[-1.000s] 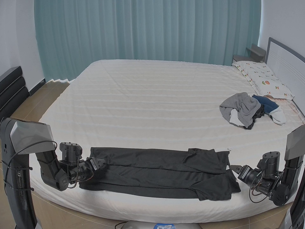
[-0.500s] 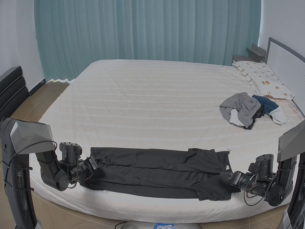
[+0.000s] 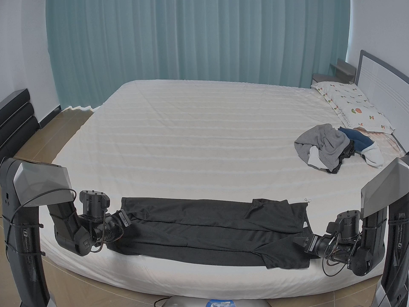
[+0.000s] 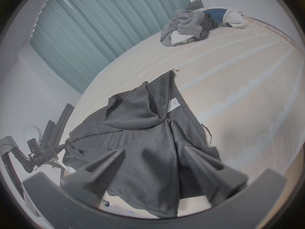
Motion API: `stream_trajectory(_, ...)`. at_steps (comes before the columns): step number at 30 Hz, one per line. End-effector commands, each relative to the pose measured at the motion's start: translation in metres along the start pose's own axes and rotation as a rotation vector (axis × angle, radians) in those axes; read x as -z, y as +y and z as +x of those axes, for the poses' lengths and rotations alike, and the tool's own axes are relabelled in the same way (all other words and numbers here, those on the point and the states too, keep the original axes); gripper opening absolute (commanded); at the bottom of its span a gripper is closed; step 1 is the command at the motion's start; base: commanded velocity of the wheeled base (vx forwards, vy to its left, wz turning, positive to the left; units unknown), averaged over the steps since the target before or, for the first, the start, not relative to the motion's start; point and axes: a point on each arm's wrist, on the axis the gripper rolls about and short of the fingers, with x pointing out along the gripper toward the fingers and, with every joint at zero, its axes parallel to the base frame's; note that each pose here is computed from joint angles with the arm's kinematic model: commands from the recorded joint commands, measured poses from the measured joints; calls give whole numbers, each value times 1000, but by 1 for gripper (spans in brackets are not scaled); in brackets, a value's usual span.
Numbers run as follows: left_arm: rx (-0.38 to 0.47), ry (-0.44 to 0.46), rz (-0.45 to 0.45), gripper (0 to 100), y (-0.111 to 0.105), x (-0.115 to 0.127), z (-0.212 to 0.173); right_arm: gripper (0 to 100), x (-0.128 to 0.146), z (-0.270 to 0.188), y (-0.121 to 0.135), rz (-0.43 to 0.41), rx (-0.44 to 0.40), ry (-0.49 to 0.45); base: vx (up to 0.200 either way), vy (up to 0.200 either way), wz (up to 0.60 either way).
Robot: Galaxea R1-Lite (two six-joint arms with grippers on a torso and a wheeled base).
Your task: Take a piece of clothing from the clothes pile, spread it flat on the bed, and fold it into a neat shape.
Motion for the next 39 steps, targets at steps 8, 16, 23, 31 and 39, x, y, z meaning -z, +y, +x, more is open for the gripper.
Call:
stream_trajectory(8,-7,-10,-10,0,2,-3,0,0,-18,5,-6,31,-2,-85,0,0,0)
stream_trajectory(16,-49,-47,-72,0,8,-9,1,0,-28,6,-8,48,2,-129,0,0,0)
stream_trajectory(23,-57,-38,-71,0,9,-5,1,0,-27,11,-10,50,6,-124,0,0,0)
stream_trajectory(31,-62,-25,-73,0,11,-2,7,0,-28,21,-10,49,1,-136,0,0,0)
stream_trajectory(39,-52,-29,-84,100,9,-3,6,100,-25,27,-10,47,0,-120,0,0,0)
